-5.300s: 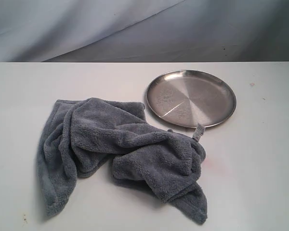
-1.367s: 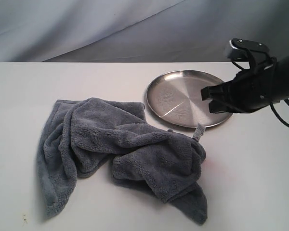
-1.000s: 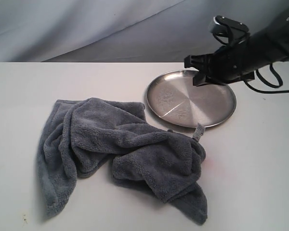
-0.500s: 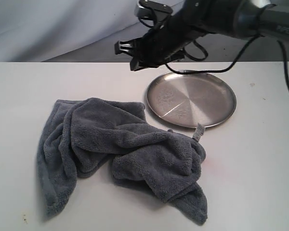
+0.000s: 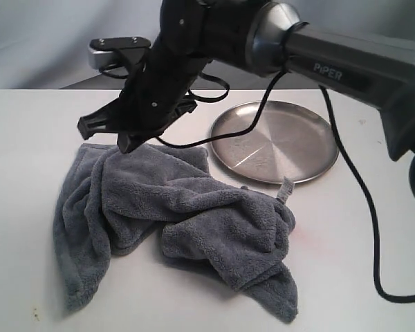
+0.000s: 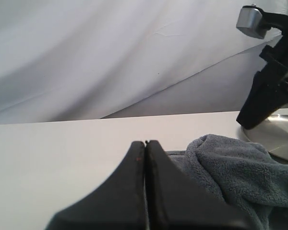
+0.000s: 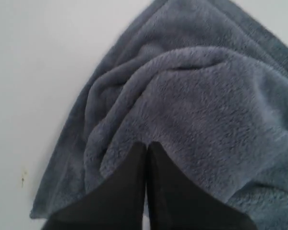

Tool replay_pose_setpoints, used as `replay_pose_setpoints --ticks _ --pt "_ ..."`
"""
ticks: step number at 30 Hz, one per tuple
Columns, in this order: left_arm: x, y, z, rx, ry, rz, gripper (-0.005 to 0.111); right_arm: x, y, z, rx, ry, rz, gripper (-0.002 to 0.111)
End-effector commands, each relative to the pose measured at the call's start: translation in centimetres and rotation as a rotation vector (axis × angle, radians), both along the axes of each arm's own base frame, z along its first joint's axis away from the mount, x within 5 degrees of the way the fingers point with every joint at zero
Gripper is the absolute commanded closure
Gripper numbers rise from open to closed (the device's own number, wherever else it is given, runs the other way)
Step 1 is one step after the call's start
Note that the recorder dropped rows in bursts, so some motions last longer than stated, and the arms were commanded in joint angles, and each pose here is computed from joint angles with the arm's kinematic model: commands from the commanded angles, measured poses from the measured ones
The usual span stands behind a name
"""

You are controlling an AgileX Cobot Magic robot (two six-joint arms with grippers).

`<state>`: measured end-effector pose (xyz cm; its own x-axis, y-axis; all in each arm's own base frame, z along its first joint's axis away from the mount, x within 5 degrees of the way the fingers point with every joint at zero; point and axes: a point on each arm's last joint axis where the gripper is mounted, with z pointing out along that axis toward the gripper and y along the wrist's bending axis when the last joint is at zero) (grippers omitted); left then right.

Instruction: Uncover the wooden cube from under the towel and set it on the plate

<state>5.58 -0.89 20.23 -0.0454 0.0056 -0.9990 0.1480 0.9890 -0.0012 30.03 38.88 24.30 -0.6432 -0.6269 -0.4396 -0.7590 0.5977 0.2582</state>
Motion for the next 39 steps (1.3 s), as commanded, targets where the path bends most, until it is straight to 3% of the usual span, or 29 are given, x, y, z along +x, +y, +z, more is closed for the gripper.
replay_pose_setpoints --ticks 1,7,18,21,30,39 --pt "0.0 0.0 -0.1 -0.004 -0.001 -0.005 0.107 -2.9 0.9 0.2 -0.126 -0.019 0.1 0.108" --pt "0.0 0.0 -0.1 -0.004 -0.001 -0.005 0.107 -6.9 2.1 0.1 -0.26 -0.046 0.204 0.108" --pt "0.0 0.0 -0.1 -0.004 -0.001 -0.005 0.107 -11.8 2.6 -0.3 -0.35 -0.078 0.29 0.108" --pt "0.0 0.0 -0.1 -0.004 -0.001 -0.005 0.107 -13.0 1.0 -1.1 -0.403 -0.064 0.283 0.108" --pt "0.0 0.0 -0.1 -0.004 -0.001 -0.005 0.107 -15.7 -5.5 -2.7 -0.355 -0.057 0.212 0.108" --pt "0.0 0.0 -0.1 -0.004 -0.001 -0.005 0.107 -16.7 -12.5 -4.0 -0.427 -0.168 0.064 0.108"
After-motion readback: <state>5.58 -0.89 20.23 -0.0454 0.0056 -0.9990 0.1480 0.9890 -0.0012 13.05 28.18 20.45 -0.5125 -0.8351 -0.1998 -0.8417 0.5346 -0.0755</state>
